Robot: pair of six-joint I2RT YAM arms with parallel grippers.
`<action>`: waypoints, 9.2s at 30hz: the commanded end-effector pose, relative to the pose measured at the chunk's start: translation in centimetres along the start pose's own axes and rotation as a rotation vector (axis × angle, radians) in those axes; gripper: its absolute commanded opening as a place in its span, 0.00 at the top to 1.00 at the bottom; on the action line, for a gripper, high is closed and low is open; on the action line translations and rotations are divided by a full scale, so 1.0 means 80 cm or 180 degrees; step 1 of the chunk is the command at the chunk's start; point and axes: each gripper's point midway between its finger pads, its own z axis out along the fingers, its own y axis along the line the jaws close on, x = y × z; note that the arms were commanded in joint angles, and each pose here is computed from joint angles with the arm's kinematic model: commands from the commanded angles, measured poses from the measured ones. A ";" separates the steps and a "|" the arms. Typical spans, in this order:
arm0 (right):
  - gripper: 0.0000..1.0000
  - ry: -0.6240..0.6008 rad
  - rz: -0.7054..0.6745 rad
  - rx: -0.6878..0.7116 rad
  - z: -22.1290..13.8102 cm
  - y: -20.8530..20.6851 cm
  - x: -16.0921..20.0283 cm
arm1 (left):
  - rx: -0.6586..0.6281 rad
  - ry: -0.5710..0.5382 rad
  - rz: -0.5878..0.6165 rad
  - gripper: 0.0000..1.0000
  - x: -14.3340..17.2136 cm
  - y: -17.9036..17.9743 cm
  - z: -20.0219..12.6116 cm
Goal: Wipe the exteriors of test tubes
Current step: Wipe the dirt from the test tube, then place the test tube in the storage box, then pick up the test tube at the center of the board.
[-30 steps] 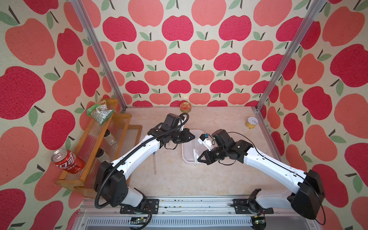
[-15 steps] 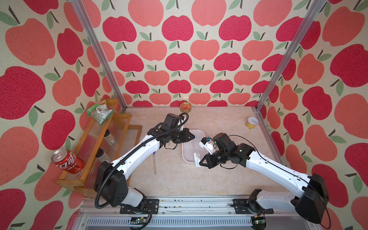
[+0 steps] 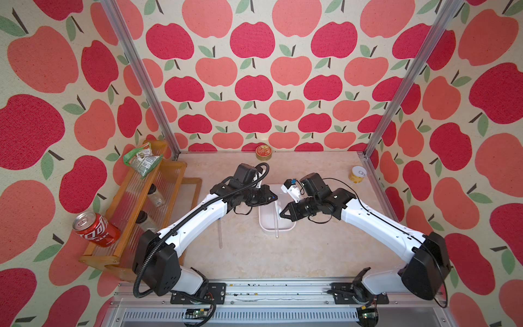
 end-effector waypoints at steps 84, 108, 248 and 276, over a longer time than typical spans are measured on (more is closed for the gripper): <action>1.00 0.0012 0.0131 -0.0377 -0.015 0.031 0.053 | 0.0123 0.0025 0.0048 1.00 0.006 -0.010 -0.002; 1.00 0.0040 0.0080 -0.0358 -0.027 0.034 0.058 | 0.0120 0.0007 0.0006 1.00 0.001 -0.009 -0.003; 1.00 -0.0027 -0.0141 0.0965 -0.082 -0.051 0.030 | -0.2184 -0.0234 -0.1115 0.00 0.024 0.237 -0.156; 1.00 -0.0514 -0.0263 0.0891 -0.138 -0.020 0.022 | -0.2809 0.0610 -0.1207 0.63 0.045 0.364 -0.104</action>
